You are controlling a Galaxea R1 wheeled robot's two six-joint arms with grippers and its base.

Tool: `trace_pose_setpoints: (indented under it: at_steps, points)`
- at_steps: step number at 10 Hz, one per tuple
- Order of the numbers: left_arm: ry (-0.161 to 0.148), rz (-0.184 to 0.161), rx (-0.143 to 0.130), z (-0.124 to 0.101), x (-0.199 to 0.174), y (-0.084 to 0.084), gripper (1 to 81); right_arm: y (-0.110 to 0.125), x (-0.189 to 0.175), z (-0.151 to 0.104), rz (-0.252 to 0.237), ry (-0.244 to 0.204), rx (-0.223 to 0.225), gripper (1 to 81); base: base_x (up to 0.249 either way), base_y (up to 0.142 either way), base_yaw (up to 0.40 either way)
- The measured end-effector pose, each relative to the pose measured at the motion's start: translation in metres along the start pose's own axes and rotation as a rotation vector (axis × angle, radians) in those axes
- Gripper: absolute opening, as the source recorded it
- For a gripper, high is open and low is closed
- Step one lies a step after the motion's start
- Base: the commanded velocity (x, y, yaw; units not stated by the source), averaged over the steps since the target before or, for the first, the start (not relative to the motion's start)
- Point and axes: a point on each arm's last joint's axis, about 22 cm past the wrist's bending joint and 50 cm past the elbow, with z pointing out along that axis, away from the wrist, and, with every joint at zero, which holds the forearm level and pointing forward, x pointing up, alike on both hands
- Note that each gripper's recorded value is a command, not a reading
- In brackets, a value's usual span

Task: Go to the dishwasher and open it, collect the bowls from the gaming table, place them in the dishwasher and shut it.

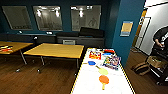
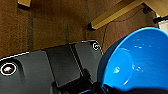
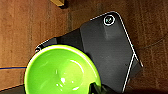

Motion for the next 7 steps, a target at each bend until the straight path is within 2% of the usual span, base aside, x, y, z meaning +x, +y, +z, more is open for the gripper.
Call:
trace_pose_setpoints:
  at_steps: [2, 5, 7]
  points:
    - [-0.001, 0.003, -0.004, 0.007, -0.002, 0.005, 1.0, 0.0, 0.0, 0.0, 0.0, 0.001, 0.0, 1.0, -0.111, 0.0, 0.0]
    - [-0.017, -0.001, 0.028, 0.012, -0.015, -0.007, 1.0, 0.0, 0.0, 0.0, -0.001, 0.0, 0.0, 1.0, -0.112, 0.0, 0.0]
    - [-0.014, 0.0, 0.018, 0.016, -0.014, -0.001, 1.0, 0.0, -0.001, 0.0, -0.003, 0.0, -0.001, 1.0, -0.112, 0.0, 0.0]
